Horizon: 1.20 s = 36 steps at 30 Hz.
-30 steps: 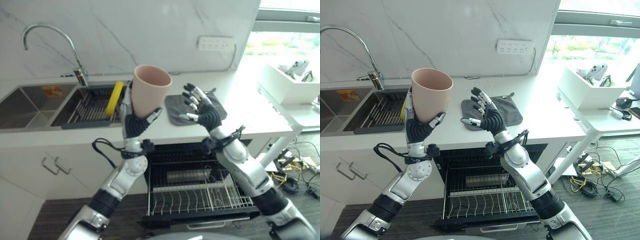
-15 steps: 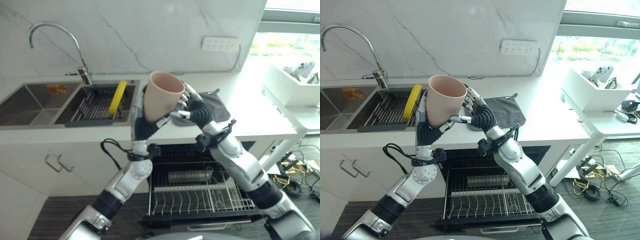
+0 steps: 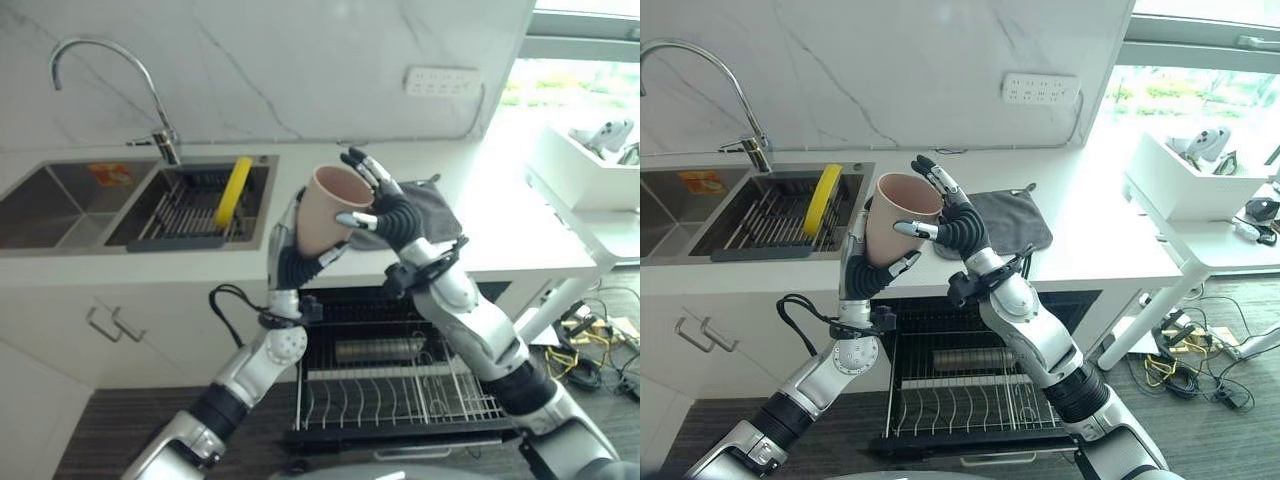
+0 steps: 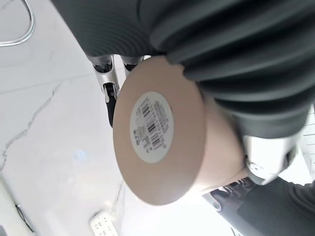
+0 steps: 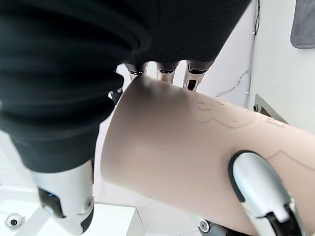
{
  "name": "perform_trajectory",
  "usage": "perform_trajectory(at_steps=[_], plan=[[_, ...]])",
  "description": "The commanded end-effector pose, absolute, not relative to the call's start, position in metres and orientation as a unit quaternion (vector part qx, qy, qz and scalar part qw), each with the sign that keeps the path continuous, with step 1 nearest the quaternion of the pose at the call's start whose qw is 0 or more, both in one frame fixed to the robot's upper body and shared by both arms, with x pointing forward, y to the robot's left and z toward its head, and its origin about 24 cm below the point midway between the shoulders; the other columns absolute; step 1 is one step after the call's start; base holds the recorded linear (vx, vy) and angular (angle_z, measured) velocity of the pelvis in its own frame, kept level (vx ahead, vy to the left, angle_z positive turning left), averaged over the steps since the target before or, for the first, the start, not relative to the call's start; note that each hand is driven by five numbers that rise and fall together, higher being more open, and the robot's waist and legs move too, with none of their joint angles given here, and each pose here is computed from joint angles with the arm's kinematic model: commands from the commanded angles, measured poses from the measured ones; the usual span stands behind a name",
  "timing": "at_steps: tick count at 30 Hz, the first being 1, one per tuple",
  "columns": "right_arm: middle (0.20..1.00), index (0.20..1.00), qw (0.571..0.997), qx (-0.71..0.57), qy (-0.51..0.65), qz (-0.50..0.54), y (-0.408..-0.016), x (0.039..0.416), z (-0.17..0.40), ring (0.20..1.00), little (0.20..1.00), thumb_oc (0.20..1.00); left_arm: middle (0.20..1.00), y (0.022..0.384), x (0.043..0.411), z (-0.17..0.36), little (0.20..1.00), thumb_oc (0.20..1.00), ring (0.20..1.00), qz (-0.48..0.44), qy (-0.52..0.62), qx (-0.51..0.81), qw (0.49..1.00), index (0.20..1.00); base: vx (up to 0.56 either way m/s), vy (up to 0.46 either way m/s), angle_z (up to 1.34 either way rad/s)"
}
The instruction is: Place the dishes in the dishwasher.
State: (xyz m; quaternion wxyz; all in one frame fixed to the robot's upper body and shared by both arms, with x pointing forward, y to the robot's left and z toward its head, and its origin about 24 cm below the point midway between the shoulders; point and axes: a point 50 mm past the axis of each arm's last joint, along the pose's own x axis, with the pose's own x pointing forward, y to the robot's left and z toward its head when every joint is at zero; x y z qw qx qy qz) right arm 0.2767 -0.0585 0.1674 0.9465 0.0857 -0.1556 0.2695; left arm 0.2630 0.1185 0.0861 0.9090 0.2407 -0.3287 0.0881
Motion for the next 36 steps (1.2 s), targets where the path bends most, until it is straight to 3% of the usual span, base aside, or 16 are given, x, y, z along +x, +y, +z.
perform_trajectory(at_steps=[1, 12, 36], plan=[[1.0, 1.0, 0.933, 0.114, -0.199, 0.277, -0.049, 0.279, 0.193, 1.0, 1.0, 1.0, 0.2, 0.094, 0.274, 0.13, 0.2, 0.2, 0.2, 0.058, -0.442, 0.215, 0.869, 0.2, 0.0, 0.0, 0.0], [1.0, 1.0, 0.944, 0.149, -0.233, 0.182, -0.074, 0.287, 0.202, 1.0, 1.0, 1.0, 0.2, 0.099, 0.273, 0.132, 0.2, 0.2, 0.2, 0.083, -0.45, 0.217, 0.862, 0.2, 0.02, 0.003, 0.0], [1.0, 1.0, 0.936, 0.09, -0.189, 0.283, -0.042, 0.28, 0.19, 1.0, 1.0, 1.0, 0.2, 0.084, 0.271, 0.141, 0.2, 0.2, 0.2, 0.032, -0.457, 0.226, 0.86, 0.2, 0.0, 0.0, 0.0]])
